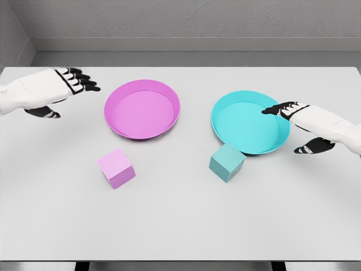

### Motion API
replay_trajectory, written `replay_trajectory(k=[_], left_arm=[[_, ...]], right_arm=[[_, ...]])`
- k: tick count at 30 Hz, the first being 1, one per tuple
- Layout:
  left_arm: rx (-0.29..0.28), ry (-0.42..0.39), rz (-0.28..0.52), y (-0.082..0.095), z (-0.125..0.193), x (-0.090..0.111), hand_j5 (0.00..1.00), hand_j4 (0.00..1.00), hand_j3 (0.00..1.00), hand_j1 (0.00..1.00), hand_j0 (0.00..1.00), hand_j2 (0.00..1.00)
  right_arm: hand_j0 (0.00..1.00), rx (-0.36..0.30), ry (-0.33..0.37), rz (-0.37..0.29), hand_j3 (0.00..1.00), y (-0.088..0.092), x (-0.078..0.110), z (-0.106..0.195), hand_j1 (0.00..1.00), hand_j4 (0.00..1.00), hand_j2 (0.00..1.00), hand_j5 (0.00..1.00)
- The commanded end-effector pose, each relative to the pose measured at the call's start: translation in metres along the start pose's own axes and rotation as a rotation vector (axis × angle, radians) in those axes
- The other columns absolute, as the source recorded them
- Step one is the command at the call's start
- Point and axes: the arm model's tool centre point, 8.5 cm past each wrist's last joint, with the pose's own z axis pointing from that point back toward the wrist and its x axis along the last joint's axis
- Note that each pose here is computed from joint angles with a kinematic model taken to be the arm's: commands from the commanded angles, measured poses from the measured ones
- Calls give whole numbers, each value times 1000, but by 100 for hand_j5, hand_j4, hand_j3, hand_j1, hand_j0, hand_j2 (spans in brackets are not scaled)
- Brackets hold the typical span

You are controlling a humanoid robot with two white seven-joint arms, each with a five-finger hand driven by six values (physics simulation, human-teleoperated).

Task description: Place the blocks in the corresponding plates according to their colors

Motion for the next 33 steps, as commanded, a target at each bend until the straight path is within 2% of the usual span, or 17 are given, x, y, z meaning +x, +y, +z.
replay_trajectory(k=[1, 3, 5, 7, 10, 11, 14, 15, 18, 23, 27, 28, 31, 33], left_arm=[[-5, -11, -10, 4, 1, 4, 100, 100, 100, 100, 100, 100], [-10, -9, -12, 3, 3, 3, 100, 100, 100, 100, 100, 100], [-13, -36, -24, 5, 1, 12, 100, 100, 100, 100, 100, 100], [-51, -69, -42, 1, 5, 23, 100, 100, 100, 100, 100, 100], [-100, -109, -71, -2, 17, 37, 100, 100, 100, 100, 100, 100], [-120, -117, -79, -2, 18, 40, 100, 100, 100, 100, 100, 100], [-160, -118, -82, -6, 22, 41, 100, 100, 100, 100, 100, 100], [-164, -129, -83, -8, 21, 44, 100, 100, 100, 100, 100, 100], [-190, -188, -93, -10, 12, 63, 100, 100, 100, 100, 100, 100], [-180, -267, -95, -12, 1, 89, 100, 100, 100, 100, 100, 100], [-175, -300, -92, -14, -5, 99, 100, 100, 100, 100, 100, 100], [-195, -316, -88, -19, -7, 104, 100, 100, 100, 100, 100, 100], [-194, -331, -89, -19, -11, 109, 100, 100, 100, 100, 100, 100], [-216, -340, -94, -20, -11, 112, 100, 100, 100, 100, 100, 100]], right_arm=[[100, -1, -3, -4, 100, 0, 1, 0, 100, 100, 100, 100], [100, -2, -2, -1, 100, -1, 0, 0, 100, 100, 100, 100], [100, -7, -3, -7, 100, -1, 0, 0, 100, 100, 100, 100], [100, -5, -6, -7, 100, 0, 1, 0, 100, 100, 100, 100], [100, -26, -6, 15, 100, -15, 2, -6, 100, 100, 100, 100], [100, -17, -18, 23, 100, -17, 5, -11, 100, 100, 100, 100], [100, 98, -111, 57, 100, -14, 29, -44, 100, 100, 100, 100], [100, 112, -129, 64, 100, -15, 34, -51, 100, 100, 100, 100], [100, 231, -191, 89, 100, -6, 53, -70, 100, 100, 100, 100], [100, 262, -224, 94, 100, 3, 61, -74, 100, 100, 100, 100], [100, 275, -231, 91, 100, 9, 63, -75, 100, 100, 100, 100], [100, 273, -232, 91, 100, 8, 63, -76, 100, 100, 100, 100], [100, 267, -247, 84, 100, 9, 68, -83, 100, 100, 100, 100], [100, 279, -250, 80, 100, 13, 70, -85, 100, 100, 100, 100]])
